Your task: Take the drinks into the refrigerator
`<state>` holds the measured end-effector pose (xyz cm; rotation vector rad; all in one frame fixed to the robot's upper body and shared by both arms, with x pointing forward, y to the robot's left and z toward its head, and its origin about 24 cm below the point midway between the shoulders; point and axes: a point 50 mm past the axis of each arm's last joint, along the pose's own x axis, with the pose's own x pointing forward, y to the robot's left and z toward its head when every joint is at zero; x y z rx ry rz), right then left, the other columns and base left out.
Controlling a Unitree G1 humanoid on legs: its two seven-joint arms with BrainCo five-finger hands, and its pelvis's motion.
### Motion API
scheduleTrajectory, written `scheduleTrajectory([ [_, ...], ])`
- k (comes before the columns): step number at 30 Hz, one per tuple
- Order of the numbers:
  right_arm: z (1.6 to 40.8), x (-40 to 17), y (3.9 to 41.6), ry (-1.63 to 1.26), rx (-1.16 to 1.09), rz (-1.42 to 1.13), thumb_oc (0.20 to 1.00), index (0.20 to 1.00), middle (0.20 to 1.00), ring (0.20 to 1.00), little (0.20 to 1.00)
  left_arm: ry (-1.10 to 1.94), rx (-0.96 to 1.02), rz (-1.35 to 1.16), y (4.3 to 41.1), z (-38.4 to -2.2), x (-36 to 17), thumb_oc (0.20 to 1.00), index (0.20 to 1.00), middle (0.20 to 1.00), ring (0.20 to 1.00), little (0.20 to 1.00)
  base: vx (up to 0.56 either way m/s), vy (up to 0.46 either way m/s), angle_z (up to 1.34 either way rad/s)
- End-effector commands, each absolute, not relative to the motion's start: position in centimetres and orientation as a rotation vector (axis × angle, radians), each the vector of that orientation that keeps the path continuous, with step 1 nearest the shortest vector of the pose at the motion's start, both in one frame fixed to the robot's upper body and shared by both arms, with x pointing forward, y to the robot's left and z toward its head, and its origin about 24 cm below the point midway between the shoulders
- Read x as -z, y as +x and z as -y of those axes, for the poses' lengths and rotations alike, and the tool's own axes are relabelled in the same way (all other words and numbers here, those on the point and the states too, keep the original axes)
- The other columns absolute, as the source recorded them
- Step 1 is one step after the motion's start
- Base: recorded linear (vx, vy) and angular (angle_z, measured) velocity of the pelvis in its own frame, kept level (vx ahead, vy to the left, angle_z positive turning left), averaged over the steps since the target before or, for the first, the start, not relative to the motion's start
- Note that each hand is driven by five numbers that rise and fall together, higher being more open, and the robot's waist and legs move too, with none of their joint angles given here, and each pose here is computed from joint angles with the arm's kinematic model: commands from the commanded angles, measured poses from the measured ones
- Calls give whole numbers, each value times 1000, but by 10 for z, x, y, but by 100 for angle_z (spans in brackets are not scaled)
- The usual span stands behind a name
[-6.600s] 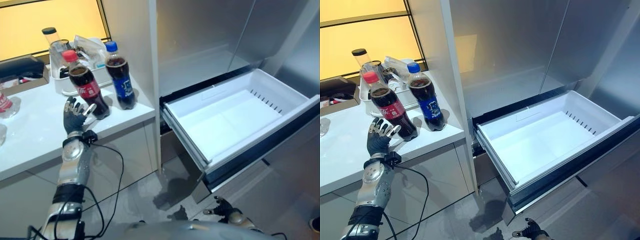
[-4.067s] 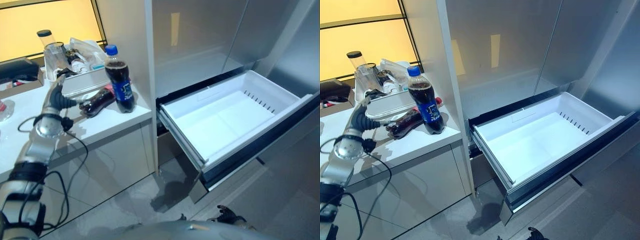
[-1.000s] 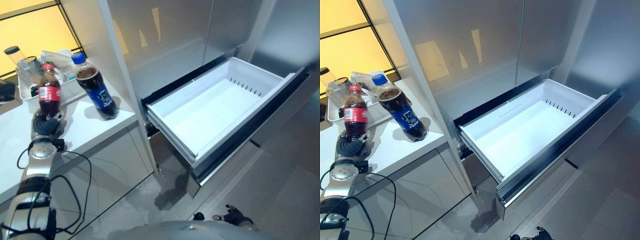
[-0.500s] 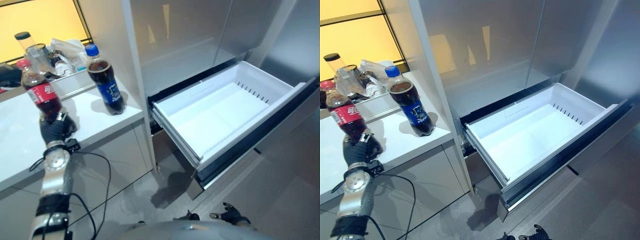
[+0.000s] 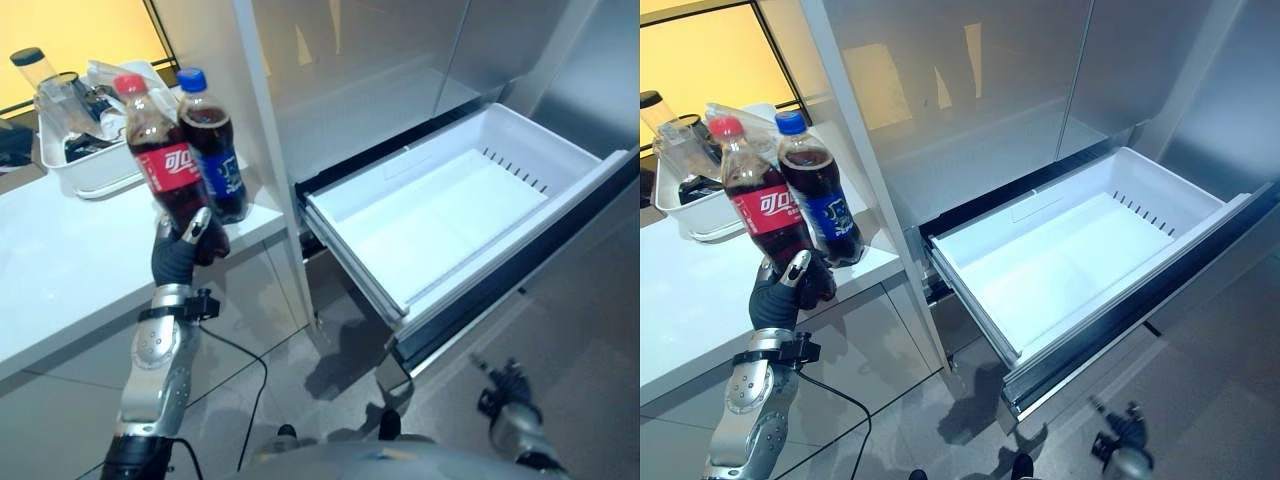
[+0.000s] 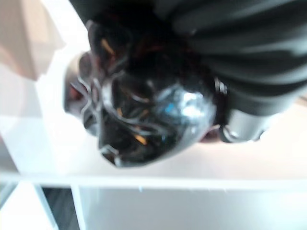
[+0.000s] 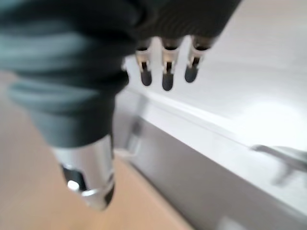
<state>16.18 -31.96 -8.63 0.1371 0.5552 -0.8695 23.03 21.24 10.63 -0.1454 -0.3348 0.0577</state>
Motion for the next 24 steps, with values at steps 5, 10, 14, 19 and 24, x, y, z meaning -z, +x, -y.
scheduleTrajectory([
  [5,391,-28,199,185,1164,70,1000,1000,1000,1000,1000,-165,49,624,230,-203,-159,200,200,200,200,200,0,0,0],
  [10,367,-119,219,-27,1004,455,1000,1000,1000,1000,1000,-172,24,577,230,-206,-150,200,200,200,200,200,2,8,-1],
  [14,328,-185,222,-149,824,749,1000,1000,1000,1000,1000,-158,32,561,231,-206,-148,200,200,200,200,200,-13,13,-8],
  [19,284,-225,224,-252,522,915,1000,1000,1000,1000,1000,-149,55,540,233,-204,-144,200,200,200,200,200,-25,9,-5],
  [24,243,-241,241,-287,140,915,1000,1000,1000,1000,1000,-132,151,517,236,-192,-141,200,200,200,200,200,-13,1,-1],
])
